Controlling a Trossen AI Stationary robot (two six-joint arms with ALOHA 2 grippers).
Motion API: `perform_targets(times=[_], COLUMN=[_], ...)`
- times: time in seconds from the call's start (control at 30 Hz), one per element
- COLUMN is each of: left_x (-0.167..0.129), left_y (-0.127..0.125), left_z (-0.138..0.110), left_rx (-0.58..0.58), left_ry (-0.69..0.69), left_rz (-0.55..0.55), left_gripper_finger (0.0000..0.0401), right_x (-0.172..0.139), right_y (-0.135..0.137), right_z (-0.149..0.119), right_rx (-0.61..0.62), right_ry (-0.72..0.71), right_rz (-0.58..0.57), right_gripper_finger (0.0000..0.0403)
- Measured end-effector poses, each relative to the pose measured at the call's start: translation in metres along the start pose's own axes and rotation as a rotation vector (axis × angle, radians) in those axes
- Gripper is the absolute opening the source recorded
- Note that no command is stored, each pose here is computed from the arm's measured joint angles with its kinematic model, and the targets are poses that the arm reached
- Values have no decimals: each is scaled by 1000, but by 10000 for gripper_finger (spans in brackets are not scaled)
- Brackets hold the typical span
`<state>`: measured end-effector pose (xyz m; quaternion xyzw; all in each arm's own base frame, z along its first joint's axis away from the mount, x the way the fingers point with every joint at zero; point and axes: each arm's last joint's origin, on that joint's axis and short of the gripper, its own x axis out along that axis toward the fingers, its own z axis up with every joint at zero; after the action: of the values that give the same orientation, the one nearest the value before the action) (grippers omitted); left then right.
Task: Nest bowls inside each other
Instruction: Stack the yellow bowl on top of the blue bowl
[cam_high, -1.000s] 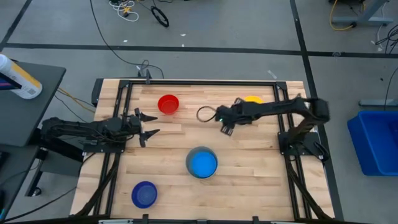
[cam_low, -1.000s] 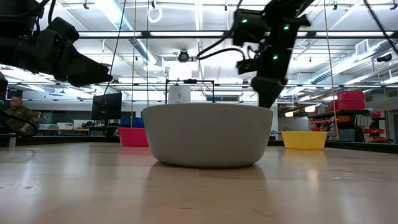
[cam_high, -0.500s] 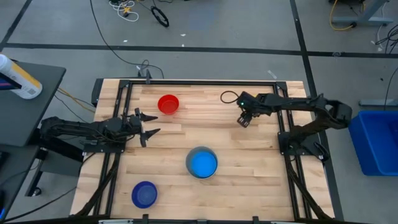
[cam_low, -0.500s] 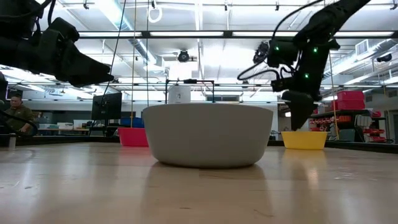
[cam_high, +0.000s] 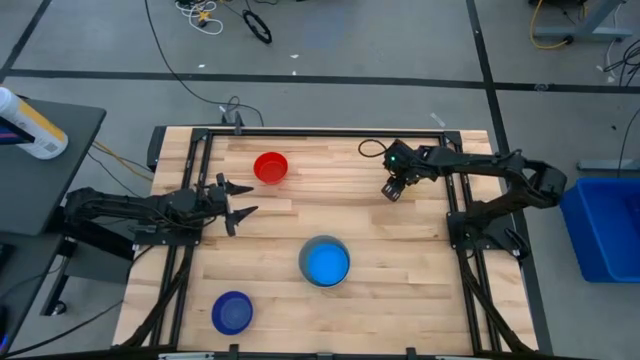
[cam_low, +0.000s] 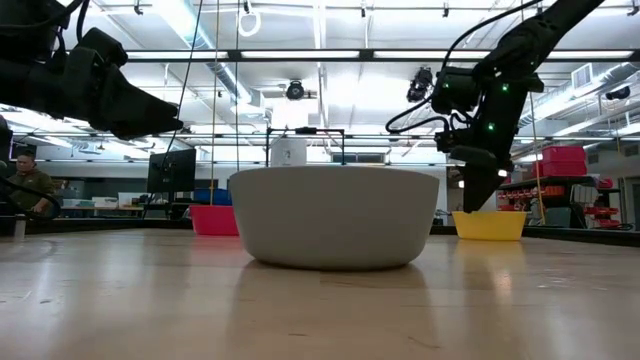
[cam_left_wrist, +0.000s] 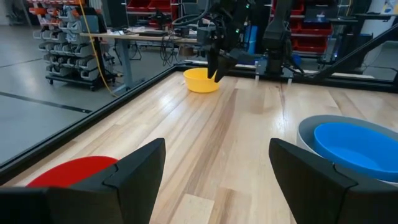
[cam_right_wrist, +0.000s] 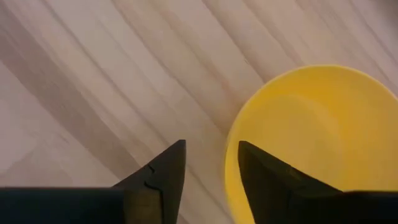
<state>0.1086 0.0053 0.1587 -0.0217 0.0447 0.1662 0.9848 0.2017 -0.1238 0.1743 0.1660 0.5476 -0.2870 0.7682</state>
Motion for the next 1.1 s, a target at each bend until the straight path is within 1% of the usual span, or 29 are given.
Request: perform_targets(times=[0.1, 0.33, 0.4, 0.47, 0.5, 0.57, 0.6, 0.63, 0.77, 0.87, 1.0, 1.1], left_x=[0, 0, 0, 0, 0, 0, 0, 0, 0, 0, 0, 0], left_y=[0, 0, 0, 0, 0, 0, 0, 0, 0, 0, 0, 0], left_z=[0, 0, 0, 0, 0, 0, 0, 0, -1, -1, -2, -2], left_rx=[0, -4, -4, -4, -4, -4, -4, -4, -2, -2, 2, 0], left_ry=[0, 0, 0, 0, 0, 0, 0, 0, 6, 6, 18, 22], left_rz=[0, -1, -1, -1, -1, -1, -1, -1, -1, -1, 0, 0], left_gripper_finger=[294, 294, 294, 294, 294, 294, 294, 294, 294, 294, 294, 294], right_x=[2, 14, 16, 16, 16, 16, 16, 16, 15, 13, 6, -1], right_y=[0, 1, 2, 2, 3, 4, 6, 7, 16, 29, 52, 72], right_z=[0, 1, 1, 2, 2, 2, 2, 3, 10, 17, 28, 31], right_rx=[0, -4, 2, -4, -8, -14, -22, -34, -56, -82, -134, -179], right_ry=[6, 41, 44, 40, 40, 35, 30, 19, -62, -158, -318, -412], right_rz=[-1, -6, -9, -9, -5, -3, -2, -5, 20, 71, 164, 223], right_gripper_finger=[141, 147, 140, 116, 97, 44, 23, 14, 6, 4, 4, 2])
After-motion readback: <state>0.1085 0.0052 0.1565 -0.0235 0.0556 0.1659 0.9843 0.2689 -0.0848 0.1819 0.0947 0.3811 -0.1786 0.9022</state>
